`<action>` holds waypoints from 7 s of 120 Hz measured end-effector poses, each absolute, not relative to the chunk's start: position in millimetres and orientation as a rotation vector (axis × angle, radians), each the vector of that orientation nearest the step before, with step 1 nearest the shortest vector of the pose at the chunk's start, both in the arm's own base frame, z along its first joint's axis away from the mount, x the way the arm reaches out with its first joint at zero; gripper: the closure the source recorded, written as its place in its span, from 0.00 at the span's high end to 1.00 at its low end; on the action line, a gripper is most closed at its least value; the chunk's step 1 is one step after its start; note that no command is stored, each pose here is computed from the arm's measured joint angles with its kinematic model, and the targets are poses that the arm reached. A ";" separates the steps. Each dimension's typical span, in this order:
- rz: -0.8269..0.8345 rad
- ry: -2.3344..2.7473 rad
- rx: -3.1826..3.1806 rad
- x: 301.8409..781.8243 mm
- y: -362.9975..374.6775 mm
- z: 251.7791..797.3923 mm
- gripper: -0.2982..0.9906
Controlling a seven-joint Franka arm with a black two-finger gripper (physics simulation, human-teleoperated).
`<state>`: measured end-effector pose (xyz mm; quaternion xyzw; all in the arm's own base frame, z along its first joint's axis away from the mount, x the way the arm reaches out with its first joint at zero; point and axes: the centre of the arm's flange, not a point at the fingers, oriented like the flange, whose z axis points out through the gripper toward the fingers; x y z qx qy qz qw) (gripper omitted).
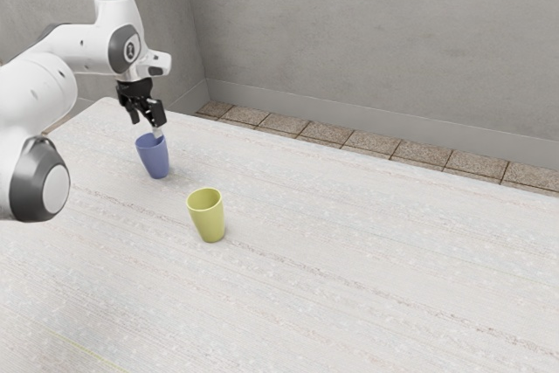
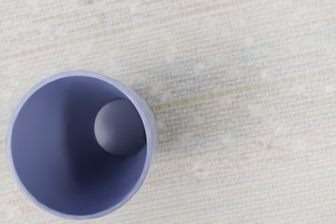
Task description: Place the left cup onto the right cup
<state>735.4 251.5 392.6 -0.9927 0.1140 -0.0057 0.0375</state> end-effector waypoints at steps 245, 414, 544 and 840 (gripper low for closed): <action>-0.008 0.373 -3.087 749.6 266.6 322.1 0.59; -0.060 0.378 -3.067 755.4 267.2 318.4 0.32; -0.077 0.382 -3.057 756.1 263.4 329.3 0.16; -0.077 0.811 -3.022 689.0 32.2 490.8 0.16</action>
